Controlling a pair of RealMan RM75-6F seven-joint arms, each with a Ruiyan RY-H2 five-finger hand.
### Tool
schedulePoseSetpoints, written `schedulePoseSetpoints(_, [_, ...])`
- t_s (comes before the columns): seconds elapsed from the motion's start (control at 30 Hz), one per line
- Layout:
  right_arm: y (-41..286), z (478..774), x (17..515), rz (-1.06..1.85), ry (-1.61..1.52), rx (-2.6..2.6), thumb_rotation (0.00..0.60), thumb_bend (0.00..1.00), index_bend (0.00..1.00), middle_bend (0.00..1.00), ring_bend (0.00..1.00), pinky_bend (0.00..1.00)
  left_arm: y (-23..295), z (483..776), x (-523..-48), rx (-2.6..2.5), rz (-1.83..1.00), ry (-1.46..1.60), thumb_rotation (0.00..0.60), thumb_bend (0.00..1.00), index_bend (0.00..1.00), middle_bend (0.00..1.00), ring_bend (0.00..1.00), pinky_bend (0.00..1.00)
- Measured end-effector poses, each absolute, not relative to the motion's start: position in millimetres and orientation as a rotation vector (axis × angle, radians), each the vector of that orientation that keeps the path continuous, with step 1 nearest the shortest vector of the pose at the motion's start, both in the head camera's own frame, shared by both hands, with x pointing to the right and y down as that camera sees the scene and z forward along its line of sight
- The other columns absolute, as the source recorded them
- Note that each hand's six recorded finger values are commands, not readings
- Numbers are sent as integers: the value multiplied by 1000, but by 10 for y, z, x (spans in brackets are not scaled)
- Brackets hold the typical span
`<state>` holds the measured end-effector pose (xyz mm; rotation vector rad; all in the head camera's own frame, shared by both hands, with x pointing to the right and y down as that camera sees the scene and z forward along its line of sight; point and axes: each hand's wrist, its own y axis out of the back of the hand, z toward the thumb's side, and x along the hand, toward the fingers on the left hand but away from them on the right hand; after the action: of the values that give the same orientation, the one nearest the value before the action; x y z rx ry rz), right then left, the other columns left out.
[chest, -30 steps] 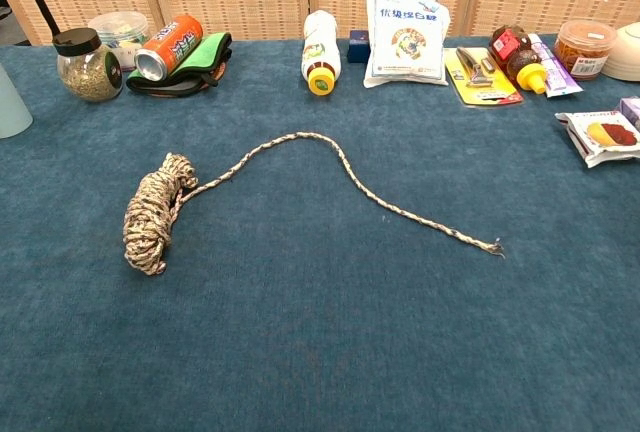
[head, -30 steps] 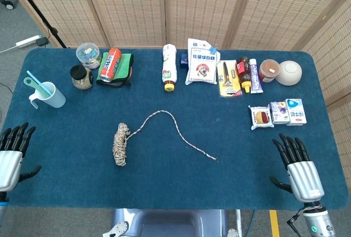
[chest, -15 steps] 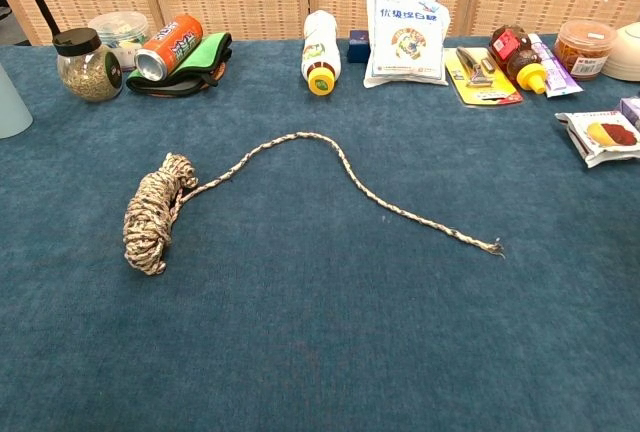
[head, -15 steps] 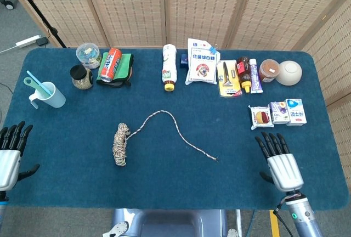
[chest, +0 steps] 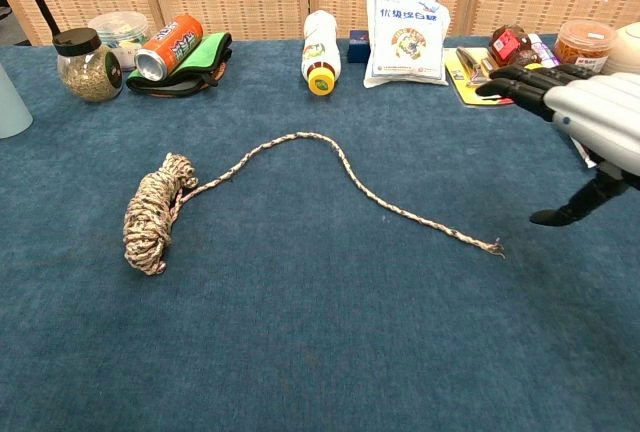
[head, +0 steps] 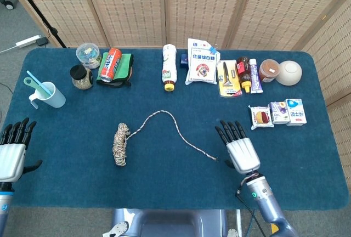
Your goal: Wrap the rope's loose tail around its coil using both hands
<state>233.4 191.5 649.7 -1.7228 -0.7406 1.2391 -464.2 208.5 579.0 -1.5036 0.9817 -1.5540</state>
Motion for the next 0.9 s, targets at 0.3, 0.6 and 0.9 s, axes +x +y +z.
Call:
schedulePoseSetpoints(0.3, [1916, 6686, 1772, 1227, -722, -1823, 600, 0, 21, 0, 0, 0, 2084, 5781, -4621, -1488, -1544, 981, 600, 113, 0, 0, 0, 0])
schedulePoseSetpoints(0.6, [1951, 6907, 1376, 1265, -754, -1871, 600, 0, 55, 0, 0, 0, 2095, 5803, -4610, -1488, -1545, 970, 600, 113, 0, 0, 0, 0])
schedulePoseSetpoints(0.9, [1825, 7153, 1259, 1307, -761, -1801, 600, 0, 71, 0, 0, 0, 2084, 5819, -4636, -1492, -1556, 973, 600, 113, 0, 0, 0, 0])
